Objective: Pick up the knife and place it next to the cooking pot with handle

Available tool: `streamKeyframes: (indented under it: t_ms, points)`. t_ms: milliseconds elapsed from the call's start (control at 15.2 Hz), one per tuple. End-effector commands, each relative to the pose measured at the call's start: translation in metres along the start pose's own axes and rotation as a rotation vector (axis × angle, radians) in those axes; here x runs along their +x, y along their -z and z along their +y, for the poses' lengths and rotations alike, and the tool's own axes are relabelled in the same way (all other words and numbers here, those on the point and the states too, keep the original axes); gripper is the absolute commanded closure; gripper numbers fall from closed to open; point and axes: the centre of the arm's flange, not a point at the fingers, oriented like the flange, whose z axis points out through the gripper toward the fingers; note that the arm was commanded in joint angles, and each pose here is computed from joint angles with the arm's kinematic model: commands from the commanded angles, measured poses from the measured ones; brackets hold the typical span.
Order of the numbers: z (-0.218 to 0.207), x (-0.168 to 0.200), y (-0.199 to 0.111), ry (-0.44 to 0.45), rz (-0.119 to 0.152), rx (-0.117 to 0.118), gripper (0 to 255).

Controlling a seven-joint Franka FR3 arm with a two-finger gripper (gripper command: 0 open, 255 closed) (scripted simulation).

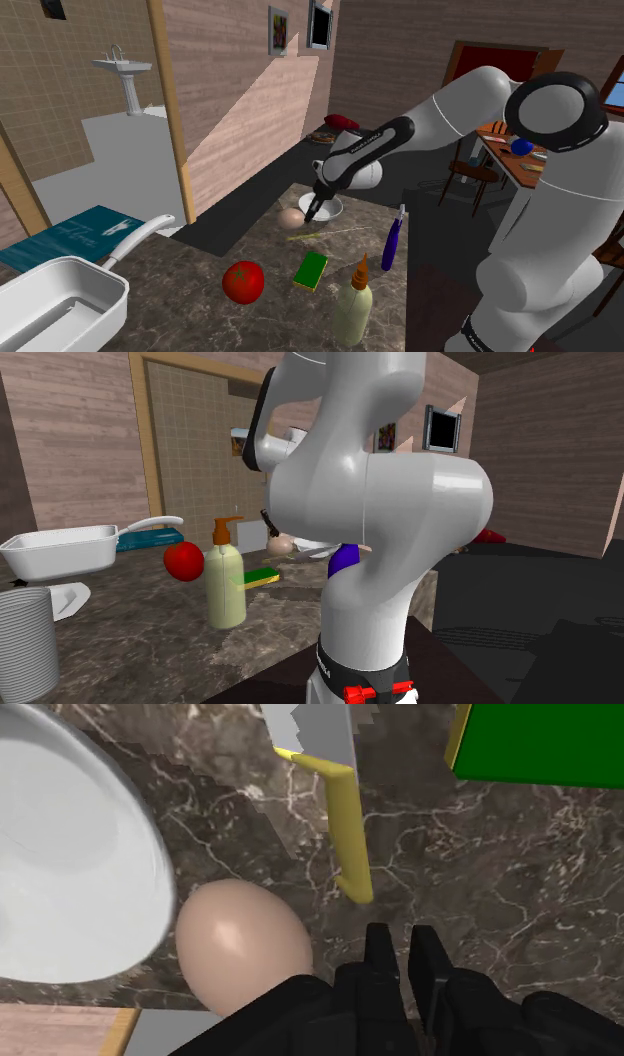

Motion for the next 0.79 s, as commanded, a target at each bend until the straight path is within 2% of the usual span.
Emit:
streamKeyframes:
  t_ms: [0,132,198,264,726]
  points:
    - [-0.001,0.004,0.01,0.0,0.0,0.0,255]
    - [-0.002,0.007,0.02,0.0,0.0,0.0,255]
    - [0.0,0.005,0.015,0.0,0.0,0.0,255]
    - [0.0,0.005,0.015,0.0,0.0,0.0,0]
    - [0.004,0.013,-0.073,0.215,-0.363,-0.057,0]
